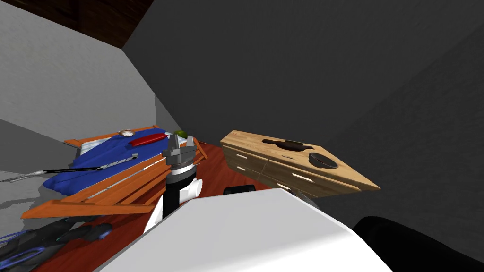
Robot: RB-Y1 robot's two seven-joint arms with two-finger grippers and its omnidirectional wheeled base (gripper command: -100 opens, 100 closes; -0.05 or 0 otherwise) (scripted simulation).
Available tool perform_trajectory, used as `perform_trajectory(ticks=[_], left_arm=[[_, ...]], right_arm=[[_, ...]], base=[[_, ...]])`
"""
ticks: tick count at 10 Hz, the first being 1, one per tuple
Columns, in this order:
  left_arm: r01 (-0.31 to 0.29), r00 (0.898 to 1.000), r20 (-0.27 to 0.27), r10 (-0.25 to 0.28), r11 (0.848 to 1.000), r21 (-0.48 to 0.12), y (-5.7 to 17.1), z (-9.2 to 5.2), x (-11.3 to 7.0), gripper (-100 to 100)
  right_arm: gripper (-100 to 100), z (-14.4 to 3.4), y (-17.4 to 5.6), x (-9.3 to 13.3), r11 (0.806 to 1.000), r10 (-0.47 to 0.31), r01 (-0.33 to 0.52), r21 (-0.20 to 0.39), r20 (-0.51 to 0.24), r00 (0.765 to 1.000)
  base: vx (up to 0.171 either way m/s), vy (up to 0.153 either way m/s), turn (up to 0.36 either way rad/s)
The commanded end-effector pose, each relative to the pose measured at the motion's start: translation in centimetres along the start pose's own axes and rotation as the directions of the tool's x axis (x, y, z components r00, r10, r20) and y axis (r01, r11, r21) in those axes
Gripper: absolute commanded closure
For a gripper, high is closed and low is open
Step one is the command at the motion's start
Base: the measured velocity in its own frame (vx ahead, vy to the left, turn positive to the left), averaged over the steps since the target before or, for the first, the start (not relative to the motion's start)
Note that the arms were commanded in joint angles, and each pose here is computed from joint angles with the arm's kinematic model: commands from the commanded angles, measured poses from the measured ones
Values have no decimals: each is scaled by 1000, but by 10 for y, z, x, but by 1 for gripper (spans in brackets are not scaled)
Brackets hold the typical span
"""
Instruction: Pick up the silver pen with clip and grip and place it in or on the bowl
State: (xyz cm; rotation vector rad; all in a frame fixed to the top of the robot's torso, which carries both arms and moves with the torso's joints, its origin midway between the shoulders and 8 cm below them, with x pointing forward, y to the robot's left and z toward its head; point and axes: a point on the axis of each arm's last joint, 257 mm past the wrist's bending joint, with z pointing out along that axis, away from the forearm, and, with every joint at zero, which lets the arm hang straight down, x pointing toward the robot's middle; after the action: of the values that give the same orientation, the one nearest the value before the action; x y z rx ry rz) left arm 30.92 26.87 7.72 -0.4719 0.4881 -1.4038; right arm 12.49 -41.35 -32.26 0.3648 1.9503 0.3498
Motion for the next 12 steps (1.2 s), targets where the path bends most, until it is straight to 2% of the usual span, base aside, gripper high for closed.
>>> perform_trajectory(ticks=[1,2,3,4,5,6,7,8,9,11,12], left_arm=[[0,1000,0,0,1000,0,0,0,0,0],[0,1000,0,0,1000,0,0,0,0,0],[0,1000,0,0,1000,0,0,0,0,0],[0,1000,0,0,1000,0,0,0,0,0],[0,1000,0,0,1000,0,0,0,0,0],[0,1000,0,0,1000,0,0,0,0,0],[0,1000,0,0,1000,0,0,0,0,0],[0,1000,0,0,1000,0,0,0,0,0],[0,1000,0,0,1000,0,0,0,0,0],[0,1000,0,0,1000,0,0,0,0,0],[0,1000,0,0,1000,0,0,0,0,0]], right_arm=[[-100,-10,-5,2,1000,-10,11,17,-26,1000],[-100,-37,-28,23,996,-53,61,63,-112,992],[-100,-37,-28,23,996,-53,61,63,-112,992],[-100,-61,-44,36,990,-100,118,82,-188,977],[-100,-67,-50,41,989,-89,111,99,-199,976],[-100,-93,-65,53,980,-128,165,114,-277,952],[-100,-98,-70,57,979,-118,160,127,-285,951],[-100,-128,-86,68,968,-146,209,140,-364,920],[-100,-130,-89,70,967,-141,207,147,-368,919],[-100,-188,-117,82,944,-179,293,155,-503,845],[-100,-196,-121,87,942,-169,293,167,-519,838]], base=[[-35,-4,20],[-41,18,350],[-37,7,188],[-42,12,373],[-38,2,185],[-47,12,326],[-39,1,173],[-40,12,367],[-30,3,194],[-36,11,415],[-30,-3,234]])
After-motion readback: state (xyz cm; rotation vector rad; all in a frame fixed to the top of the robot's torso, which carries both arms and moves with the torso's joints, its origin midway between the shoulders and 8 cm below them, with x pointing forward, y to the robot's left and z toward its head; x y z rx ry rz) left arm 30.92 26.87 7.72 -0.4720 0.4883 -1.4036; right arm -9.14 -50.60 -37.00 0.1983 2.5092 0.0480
